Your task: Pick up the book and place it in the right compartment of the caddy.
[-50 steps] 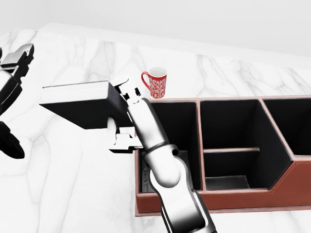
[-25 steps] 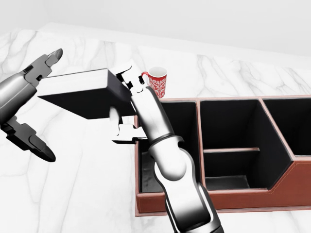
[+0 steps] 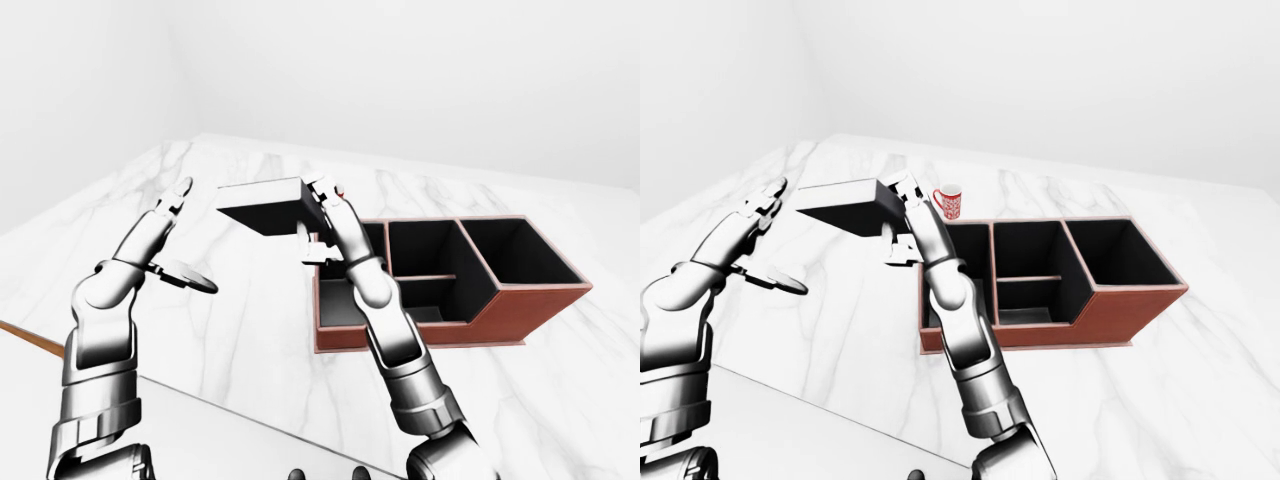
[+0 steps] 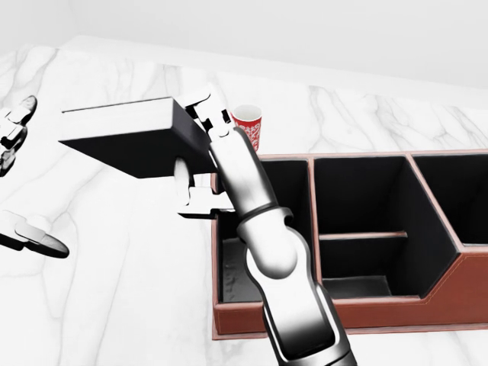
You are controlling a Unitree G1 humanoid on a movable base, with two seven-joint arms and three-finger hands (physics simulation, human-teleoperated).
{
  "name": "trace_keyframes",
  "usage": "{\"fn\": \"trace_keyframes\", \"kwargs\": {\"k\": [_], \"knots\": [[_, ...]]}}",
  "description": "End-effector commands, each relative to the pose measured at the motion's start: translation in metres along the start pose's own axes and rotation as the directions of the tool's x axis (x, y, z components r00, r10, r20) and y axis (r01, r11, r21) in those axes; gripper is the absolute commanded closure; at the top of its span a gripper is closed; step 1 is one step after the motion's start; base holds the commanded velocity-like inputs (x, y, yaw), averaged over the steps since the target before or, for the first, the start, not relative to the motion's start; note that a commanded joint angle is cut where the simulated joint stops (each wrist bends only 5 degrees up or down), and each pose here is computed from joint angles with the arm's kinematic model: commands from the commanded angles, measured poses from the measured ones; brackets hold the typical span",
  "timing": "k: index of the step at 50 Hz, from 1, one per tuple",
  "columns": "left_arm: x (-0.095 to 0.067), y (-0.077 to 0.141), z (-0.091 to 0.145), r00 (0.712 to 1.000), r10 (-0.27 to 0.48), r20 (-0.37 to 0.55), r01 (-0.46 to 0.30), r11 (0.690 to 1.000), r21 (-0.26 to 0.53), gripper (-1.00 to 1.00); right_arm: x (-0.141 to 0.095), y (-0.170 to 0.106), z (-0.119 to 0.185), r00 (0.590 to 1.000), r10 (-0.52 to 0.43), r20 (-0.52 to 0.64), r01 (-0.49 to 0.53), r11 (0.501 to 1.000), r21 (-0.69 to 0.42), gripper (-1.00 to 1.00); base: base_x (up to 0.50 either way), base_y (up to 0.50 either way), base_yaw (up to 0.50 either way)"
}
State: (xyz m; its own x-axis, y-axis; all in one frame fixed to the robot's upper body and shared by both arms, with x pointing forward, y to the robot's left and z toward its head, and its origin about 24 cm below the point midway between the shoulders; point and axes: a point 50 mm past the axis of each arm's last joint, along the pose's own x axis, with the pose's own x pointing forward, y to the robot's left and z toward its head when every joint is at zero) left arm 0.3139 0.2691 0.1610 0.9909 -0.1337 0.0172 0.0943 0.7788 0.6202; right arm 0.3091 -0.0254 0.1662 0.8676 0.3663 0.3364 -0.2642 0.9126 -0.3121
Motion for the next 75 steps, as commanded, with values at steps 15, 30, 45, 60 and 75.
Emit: {"fn": "trace_keyframes", "kwargs": {"k": [15,30,45,60,75], "knots": [[-0.01,-0.032,-0.026,1.0,0.008,0.003,-0.007,0.959,-0.284,-1.0,0.013,-0.04,0.049,0.971,-0.116,0.208,0.104,0.992,0.067,1.0,0.0,0.0,0.0],[-0.015,-0.048,-0.013,0.998,-0.01,0.067,0.03,0.955,-0.294,-1.0,0.021,-0.088,0.062,0.938,-0.238,0.253,0.22,0.971,0.098,1.0,0.0,0.0,0.0],[-0.018,-0.05,-0.003,0.994,0.0,0.114,0.034,0.954,-0.297,-1.0,0.005,-0.139,0.055,0.899,-0.369,0.237,0.352,0.929,0.11,1.0,0.0,0.0,0.0],[-0.021,-0.051,0.006,0.988,0.002,0.151,0.042,0.957,-0.286,-1.0,-0.031,-0.193,0.043,0.834,-0.514,0.201,0.502,0.858,0.11,1.0,0.0,0.0,0.0],[-0.023,-0.053,0.007,0.988,-0.003,0.156,0.048,0.957,-0.287,-1.0,-0.073,-0.223,0.034,0.79,-0.587,0.176,0.586,0.808,0.066,1.0,0.0,0.0,0.0]]}}
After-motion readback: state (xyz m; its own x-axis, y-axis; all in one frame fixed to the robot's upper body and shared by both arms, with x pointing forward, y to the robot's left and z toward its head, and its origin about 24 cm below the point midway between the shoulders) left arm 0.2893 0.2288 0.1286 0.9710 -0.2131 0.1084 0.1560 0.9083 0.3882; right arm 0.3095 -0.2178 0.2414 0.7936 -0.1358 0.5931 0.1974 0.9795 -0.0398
